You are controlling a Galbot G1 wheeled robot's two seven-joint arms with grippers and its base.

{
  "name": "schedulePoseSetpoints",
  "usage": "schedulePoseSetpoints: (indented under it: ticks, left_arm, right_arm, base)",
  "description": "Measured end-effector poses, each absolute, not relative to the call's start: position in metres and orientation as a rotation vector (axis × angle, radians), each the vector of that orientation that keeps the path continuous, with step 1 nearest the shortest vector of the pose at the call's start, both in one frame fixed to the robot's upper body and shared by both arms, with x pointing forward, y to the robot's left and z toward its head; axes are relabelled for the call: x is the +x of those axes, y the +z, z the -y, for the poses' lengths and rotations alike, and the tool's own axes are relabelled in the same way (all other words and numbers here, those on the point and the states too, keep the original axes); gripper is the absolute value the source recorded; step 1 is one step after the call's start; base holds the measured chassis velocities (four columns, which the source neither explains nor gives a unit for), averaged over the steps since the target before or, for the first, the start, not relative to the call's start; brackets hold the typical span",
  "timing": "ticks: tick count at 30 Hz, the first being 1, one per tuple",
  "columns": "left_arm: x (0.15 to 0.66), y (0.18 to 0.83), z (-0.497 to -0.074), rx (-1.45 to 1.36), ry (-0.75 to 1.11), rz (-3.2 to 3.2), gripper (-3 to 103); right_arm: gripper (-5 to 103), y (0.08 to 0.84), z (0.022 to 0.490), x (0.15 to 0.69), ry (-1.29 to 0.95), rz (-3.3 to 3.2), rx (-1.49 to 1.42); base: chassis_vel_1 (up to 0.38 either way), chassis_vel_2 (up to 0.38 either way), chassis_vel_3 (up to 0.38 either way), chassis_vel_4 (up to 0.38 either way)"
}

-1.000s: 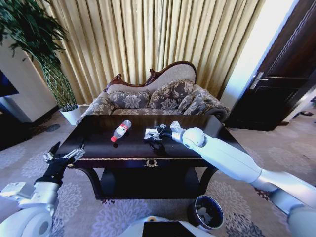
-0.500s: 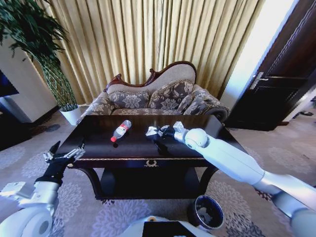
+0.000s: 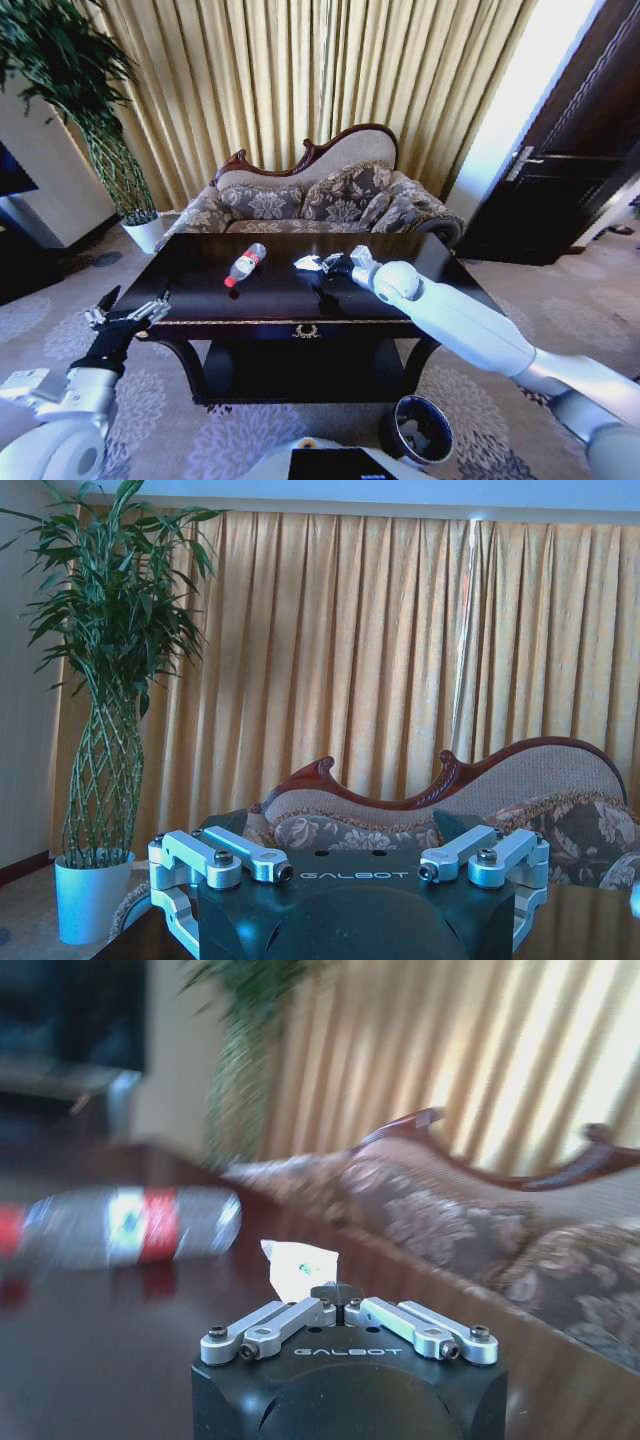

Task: Move to the front of the table and place the trash on the table into the trash bin.

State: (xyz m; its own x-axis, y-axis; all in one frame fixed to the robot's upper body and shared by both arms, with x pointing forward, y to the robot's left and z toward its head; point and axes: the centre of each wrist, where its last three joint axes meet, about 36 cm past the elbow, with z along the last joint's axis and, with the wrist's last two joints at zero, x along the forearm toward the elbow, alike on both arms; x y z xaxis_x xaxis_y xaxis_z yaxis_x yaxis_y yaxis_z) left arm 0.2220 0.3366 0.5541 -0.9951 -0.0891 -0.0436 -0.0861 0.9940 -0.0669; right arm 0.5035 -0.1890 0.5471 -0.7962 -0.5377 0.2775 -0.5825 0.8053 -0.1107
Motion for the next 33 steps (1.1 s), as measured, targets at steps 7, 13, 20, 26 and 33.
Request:
schedulePoseSetpoints:
  ticks: [7, 13, 20, 26, 33]
  left_arm:
    - [0.223, 0.556, -0.339, -0.144, -0.134, -3.071, 100]
    - [0.225, 0.562, -0.342, -0.136, -0.136, -3.045, 100]
    - [0.228, 0.567, -0.345, -0.114, -0.128, -3.031, 100]
    - [0.232, 0.568, -0.349, -0.076, -0.138, -3.028, 100]
    - [0.233, 0.573, -0.354, -0.069, -0.121, -3.071, 100]
  right_arm:
    - [0, 0.563, 0.226, 0.477, 0.149, 2.936, 0.586]
    - [0, 0.563, 0.269, 0.444, 0.161, 2.968, 0.342]
    - [0, 0.572, 0.291, 0.399, 0.126, 3.012, 0.131]
    - [0, 0.575, 0.292, 0.350, 0.015, 3.034, 0.020]
    - [0, 0.563, 0.295, 0.300, 0.015, 3.045, -0.086]
  base:
    - [0.000, 0.000, 0.000, 0.000]
    - [0.000, 0.000, 0.000, 0.000]
    - [0.000, 0.000, 0.000, 0.000]
    - [0.000, 0.000, 0.000, 0.000]
    - [0.000, 0.000, 0.000, 0.000]
